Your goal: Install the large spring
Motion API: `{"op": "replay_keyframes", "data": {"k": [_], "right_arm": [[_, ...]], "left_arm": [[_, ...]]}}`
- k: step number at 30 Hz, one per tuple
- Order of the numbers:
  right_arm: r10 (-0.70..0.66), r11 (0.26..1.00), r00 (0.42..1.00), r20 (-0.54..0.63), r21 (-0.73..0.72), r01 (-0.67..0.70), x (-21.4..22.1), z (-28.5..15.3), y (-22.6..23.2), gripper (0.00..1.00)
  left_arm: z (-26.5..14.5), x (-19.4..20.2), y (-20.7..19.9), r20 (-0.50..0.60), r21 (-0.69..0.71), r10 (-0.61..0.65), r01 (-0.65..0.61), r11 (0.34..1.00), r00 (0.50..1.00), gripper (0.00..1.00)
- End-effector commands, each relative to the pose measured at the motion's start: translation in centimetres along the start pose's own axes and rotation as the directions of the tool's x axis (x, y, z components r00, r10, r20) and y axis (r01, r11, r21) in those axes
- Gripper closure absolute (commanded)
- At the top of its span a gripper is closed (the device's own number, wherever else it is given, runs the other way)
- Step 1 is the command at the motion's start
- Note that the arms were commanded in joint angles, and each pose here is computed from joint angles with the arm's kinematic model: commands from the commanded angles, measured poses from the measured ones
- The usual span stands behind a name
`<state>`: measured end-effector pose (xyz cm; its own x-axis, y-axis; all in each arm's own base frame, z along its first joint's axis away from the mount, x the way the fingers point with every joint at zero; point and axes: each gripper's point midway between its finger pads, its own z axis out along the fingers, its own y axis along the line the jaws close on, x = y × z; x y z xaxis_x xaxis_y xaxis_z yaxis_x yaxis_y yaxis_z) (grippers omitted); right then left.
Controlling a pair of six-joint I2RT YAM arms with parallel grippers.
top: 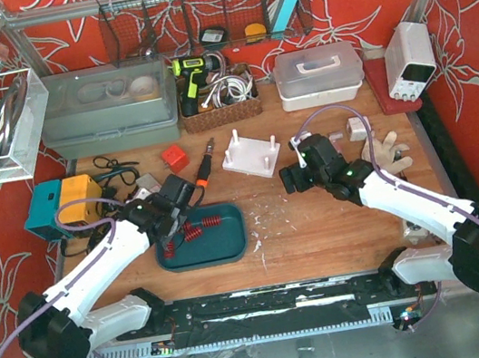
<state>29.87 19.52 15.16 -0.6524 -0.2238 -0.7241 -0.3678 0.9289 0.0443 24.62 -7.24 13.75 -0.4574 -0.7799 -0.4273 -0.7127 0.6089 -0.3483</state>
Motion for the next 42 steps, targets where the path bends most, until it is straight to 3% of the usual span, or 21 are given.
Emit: {"op": "replay_keyframes", "data": {"k": [1, 8, 28, 42], "right_arm": [[-0.003, 1.000, 1.000, 0.030, 0.011, 0.003, -0.3, -0.4, -0.1, 0.01], [-0.008, 1.000, 1.000, 0.024, 0.001, 0.008, -0.2, -0.2, 0.2, 0.01], [-0.025, 1.000, 0.999, 0.021, 0.007, 0.025, -0.1, 0.0, 0.3, 0.02], [-0.040, 0.999, 0.999, 0.017, 0.033, 0.039, 0.0, 0.1, 0.0, 0.02]], "left_arm": [[0.5, 0.6, 4.9, 0.001, -0.178, 0.004, -0.004, 0.984, 1.000, 0.36], [1.3, 1.1, 5.7, -0.006, -0.173, 0.012, -0.013, 0.985, 1.000, 0.43], [5.1, 4.2, 7.9, -0.094, -0.247, 0.089, -0.110, 0.963, 0.992, 0.38], [4.9, 6.0, 4.9, -0.194, -0.106, 0.129, -0.152, 0.983, 0.973, 0.38]]}}
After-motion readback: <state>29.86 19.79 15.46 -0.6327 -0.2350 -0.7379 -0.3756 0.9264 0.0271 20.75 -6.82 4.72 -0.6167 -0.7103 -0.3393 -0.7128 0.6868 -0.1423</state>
